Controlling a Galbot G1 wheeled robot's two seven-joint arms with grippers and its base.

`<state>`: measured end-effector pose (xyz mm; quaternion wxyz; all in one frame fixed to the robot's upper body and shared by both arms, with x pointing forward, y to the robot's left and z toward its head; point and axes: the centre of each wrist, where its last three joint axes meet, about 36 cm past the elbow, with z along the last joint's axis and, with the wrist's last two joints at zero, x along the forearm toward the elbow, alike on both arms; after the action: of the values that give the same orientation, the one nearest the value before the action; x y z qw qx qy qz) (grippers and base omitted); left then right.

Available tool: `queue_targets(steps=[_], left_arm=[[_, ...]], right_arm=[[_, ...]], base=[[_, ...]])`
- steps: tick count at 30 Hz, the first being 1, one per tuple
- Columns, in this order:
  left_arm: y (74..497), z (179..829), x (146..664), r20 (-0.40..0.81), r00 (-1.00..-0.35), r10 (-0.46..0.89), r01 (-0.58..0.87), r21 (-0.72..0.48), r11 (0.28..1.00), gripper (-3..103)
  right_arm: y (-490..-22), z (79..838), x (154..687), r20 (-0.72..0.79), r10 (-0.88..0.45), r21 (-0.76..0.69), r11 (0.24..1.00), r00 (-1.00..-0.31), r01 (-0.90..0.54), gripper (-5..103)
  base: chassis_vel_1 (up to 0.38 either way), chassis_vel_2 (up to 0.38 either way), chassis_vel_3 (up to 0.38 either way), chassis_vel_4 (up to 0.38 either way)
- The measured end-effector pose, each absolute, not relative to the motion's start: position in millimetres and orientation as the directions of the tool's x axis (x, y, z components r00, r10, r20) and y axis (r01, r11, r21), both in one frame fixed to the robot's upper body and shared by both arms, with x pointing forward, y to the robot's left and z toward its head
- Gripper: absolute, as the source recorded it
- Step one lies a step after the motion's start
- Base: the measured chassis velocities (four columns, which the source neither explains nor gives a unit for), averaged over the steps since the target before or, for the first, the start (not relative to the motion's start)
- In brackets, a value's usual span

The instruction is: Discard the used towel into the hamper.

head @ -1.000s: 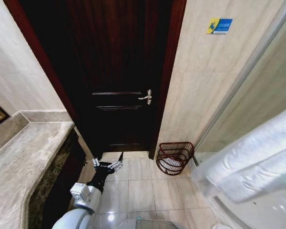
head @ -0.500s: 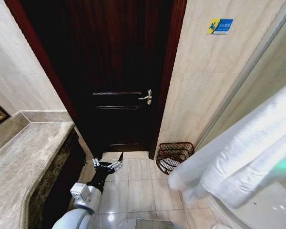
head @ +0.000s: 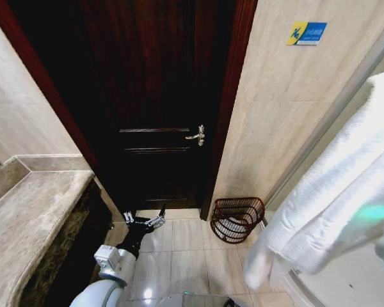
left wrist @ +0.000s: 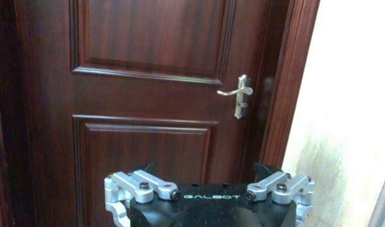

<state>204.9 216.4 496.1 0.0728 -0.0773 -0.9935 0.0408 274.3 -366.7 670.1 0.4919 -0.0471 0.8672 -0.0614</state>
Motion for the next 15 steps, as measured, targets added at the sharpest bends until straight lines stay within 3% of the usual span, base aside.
queue_targets(steps=[15], left_arm=[[216,496,205,0.138,-0.977,0.159,0.148,-0.093,0.985,100]], right_arm=[[-408,690,363,-0.866,-0.134,-0.145,0.989,-0.481,-0.015,9]], base=[[0.013,-0.013,-0.011,0.008]])
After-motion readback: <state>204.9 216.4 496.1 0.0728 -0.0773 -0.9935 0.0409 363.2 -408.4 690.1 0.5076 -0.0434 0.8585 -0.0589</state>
